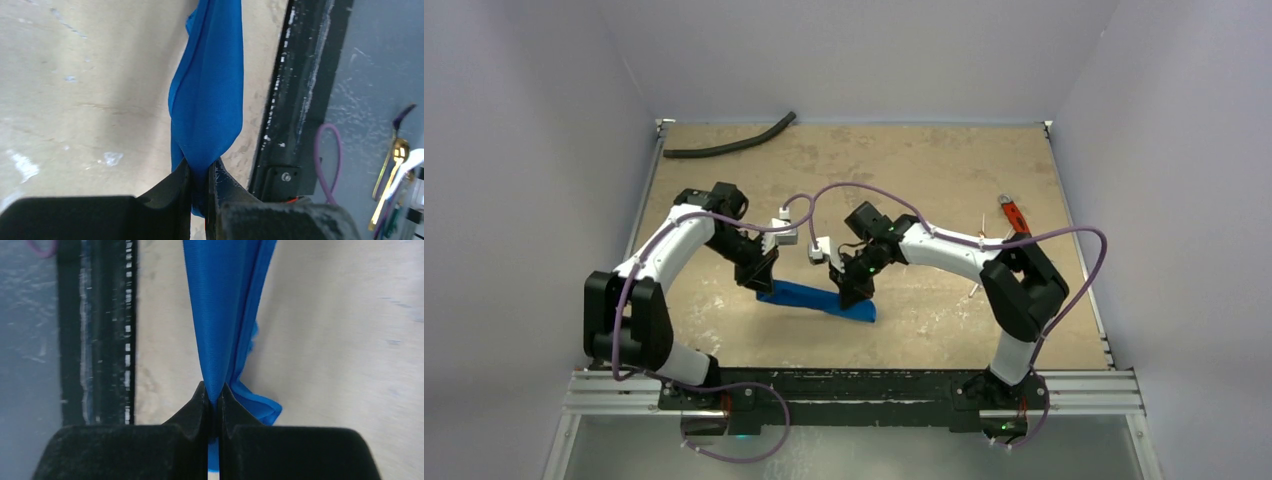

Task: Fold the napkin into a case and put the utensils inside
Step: Turn over the smaller rectangle folded napkin at the center of the board.

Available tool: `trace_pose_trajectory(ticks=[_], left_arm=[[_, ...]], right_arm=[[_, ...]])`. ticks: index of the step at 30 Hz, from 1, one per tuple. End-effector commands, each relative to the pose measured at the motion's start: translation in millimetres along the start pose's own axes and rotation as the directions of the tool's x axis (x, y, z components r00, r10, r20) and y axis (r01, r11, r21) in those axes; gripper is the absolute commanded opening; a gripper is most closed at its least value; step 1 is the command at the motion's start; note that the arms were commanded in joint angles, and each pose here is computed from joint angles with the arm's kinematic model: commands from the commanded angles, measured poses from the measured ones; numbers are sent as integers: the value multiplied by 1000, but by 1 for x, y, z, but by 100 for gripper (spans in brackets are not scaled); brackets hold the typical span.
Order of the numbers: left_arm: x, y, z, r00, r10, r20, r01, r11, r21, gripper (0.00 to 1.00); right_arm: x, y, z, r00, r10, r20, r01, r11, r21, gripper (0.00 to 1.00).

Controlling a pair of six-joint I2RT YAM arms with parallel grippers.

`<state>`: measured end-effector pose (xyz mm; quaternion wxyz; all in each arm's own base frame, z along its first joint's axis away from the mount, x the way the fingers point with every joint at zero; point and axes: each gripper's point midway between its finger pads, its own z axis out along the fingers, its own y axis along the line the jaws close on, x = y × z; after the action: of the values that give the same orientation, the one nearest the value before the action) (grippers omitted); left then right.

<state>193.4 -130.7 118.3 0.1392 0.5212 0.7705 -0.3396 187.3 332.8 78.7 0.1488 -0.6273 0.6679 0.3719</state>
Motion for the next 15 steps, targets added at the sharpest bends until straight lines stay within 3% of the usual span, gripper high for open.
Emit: trace_pose_trajectory(ticks=[1, 8, 12, 15], left_arm=[[-1, -12, -2, 999, -31, 13, 30, 995, 99, 0], [26, 24, 28, 968, -242, -67, 251, 936, 245, 0], [28, 47, 41, 948, -314, -53, 317, 919, 234, 0], [32, 62, 48, 929, -366, -51, 368, 903, 223, 0]], right_arm=[[26, 44, 8, 986, 156, -61, -164, 971, -172, 0], [44, 17, 32, 967, 203, -155, -232, 953, -197, 2], [38, -7, 33, 973, 191, -132, -214, 959, -184, 10], [37, -30, 32, 974, 188, -125, -204, 971, -126, 22]])
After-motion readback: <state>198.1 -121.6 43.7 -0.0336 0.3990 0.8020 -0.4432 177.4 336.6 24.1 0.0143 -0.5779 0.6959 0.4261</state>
